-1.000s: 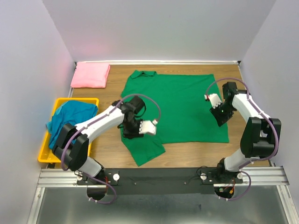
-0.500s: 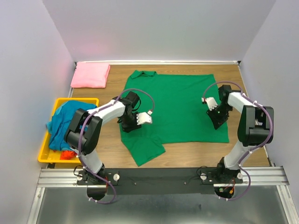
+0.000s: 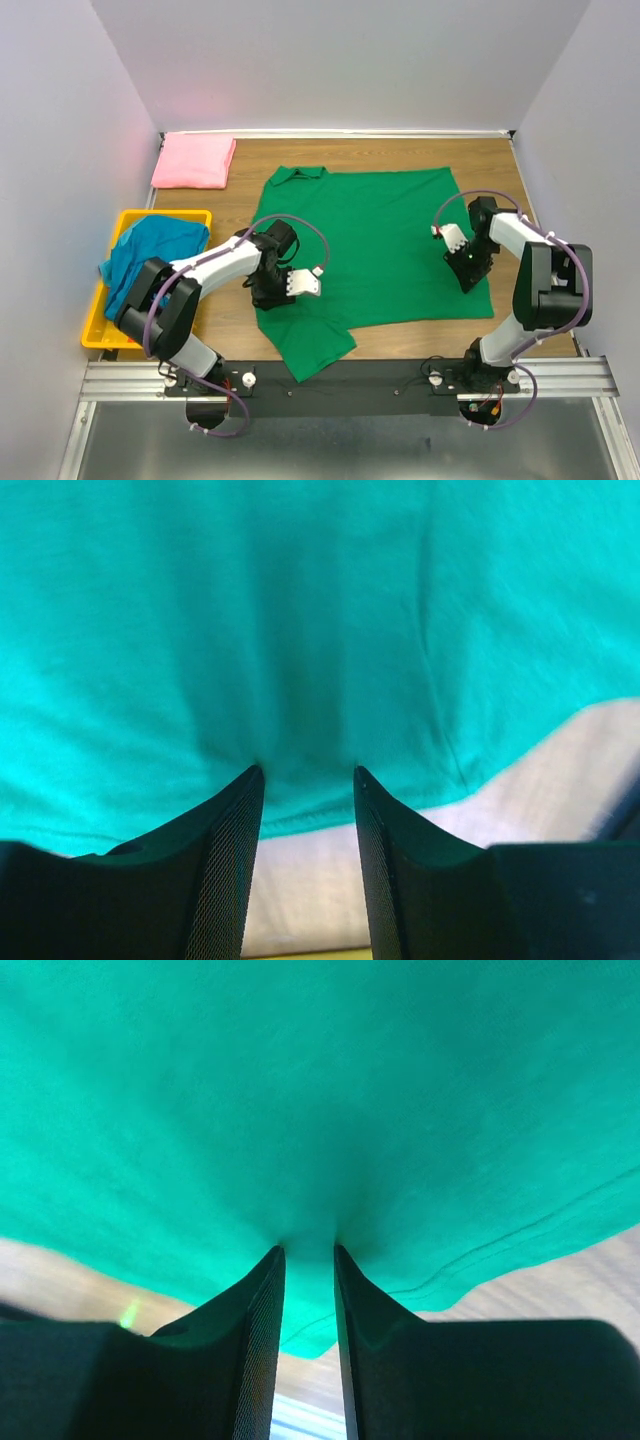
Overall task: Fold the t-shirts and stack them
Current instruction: Flatten the tshirt out, then fold the tshirt
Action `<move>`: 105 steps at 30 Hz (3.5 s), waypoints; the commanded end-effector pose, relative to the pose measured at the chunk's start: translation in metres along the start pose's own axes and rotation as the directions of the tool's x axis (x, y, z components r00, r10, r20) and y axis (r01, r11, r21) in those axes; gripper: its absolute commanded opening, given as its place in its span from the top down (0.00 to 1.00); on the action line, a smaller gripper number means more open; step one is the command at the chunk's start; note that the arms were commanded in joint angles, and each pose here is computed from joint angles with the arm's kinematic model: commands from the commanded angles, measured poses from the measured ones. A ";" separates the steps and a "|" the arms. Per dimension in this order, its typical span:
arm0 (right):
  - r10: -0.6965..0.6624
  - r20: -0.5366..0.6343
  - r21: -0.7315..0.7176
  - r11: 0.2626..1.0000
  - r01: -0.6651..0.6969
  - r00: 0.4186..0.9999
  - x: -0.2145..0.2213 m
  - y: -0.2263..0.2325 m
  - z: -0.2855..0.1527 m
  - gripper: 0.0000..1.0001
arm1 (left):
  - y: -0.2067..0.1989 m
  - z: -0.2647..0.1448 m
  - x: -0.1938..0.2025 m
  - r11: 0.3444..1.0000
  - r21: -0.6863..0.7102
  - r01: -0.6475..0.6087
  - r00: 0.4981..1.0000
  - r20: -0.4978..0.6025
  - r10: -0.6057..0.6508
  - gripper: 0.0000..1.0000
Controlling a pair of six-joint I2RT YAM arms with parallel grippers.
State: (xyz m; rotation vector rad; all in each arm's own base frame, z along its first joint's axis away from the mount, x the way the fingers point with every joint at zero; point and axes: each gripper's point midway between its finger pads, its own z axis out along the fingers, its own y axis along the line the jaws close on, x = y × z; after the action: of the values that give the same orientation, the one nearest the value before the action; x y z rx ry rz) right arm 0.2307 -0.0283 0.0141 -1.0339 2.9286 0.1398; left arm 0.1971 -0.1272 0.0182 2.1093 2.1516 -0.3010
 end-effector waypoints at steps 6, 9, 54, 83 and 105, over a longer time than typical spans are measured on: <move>0.060 0.256 -0.052 0.998 -0.048 0.965 -0.076 -0.019 -0.074 0.60 | 0.076 -0.083 -0.039 0.995 -0.011 0.104 0.969 0.228 -0.099 0.45; 0.084 0.395 0.007 0.995 -0.095 0.915 -0.132 -0.068 -0.111 0.58 | 0.170 -0.131 -0.049 0.954 -0.135 0.268 0.904 0.379 -0.200 0.42; 0.250 0.656 -0.011 0.947 -0.322 0.712 -0.292 -0.245 -0.025 0.40 | 0.381 -0.050 -0.016 0.649 -0.095 0.755 0.568 0.589 -0.575 0.42; 0.271 0.688 -0.051 0.943 -0.328 0.673 -0.306 -0.249 -0.018 0.40 | 0.393 -0.101 -0.031 0.671 -0.170 0.721 0.591 0.657 -0.468 1.00; 0.172 0.718 -0.008 0.971 -0.239 0.675 -0.311 -0.246 -0.028 1.00 | 0.392 -0.139 -0.040 0.676 -0.206 0.708 0.595 0.689 -0.413 1.00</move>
State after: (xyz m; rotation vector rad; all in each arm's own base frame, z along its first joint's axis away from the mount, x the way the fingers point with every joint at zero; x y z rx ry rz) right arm 0.6253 -0.0286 0.0307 -0.4022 2.3182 0.3342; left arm 0.5903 -0.1258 0.0698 0.7959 2.2685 -0.4238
